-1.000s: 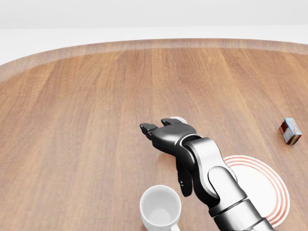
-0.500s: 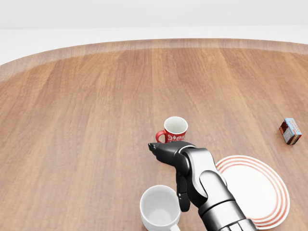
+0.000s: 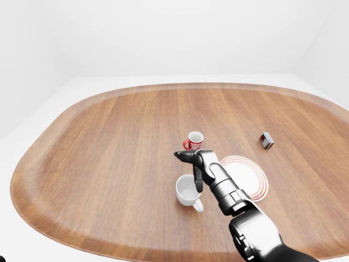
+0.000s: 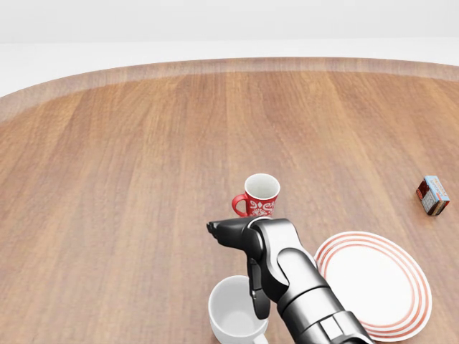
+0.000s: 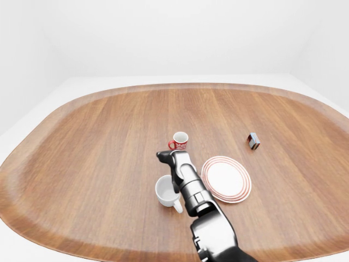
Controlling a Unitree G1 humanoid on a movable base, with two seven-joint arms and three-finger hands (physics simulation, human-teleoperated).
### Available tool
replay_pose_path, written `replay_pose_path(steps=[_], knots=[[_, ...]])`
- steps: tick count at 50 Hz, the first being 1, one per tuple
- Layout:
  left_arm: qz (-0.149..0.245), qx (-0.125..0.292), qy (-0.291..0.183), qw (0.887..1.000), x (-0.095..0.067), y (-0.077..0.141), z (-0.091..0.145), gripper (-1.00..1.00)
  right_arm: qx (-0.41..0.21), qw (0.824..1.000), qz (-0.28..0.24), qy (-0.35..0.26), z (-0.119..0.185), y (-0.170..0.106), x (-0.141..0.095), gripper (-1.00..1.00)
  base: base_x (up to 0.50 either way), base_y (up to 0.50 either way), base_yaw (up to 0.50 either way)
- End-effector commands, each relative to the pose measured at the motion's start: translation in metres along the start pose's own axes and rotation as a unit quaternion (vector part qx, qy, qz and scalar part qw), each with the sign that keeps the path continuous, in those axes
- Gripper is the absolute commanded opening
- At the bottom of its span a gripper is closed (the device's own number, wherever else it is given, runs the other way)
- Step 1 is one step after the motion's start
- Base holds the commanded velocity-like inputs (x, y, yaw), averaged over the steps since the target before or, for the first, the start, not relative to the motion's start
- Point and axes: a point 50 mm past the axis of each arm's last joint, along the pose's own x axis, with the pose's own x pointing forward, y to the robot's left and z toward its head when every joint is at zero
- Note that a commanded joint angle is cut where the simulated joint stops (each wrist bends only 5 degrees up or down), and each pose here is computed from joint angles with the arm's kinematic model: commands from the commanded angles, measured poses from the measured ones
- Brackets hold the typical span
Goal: Put the white mug on the plate.
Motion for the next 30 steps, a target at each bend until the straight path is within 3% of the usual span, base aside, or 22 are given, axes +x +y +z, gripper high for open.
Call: replay_pose_path(steps=[1,8,30], knots=[[0.0,0.0,0.001,1.0,0.0,0.0,-0.001,1.0,-0.015,1.0,0.007,0.003,0.006,0.0,0.002,1.0,0.0,0.0,0.0],[0.0,0.001,0.002,1.0,0.0,0.0,-0.001,1.0,-0.028,1.0,-0.001,0.004,0.01,-0.001,0.001,1.0,0.0,0.0,0.0],[0.0,0.0,0.002,1.0,0.0,0.0,-0.001,1.0,-0.035,0.999,0.04,0.0,0.019,0.022,0.01,1.0,0.0,0.0,0.0]])
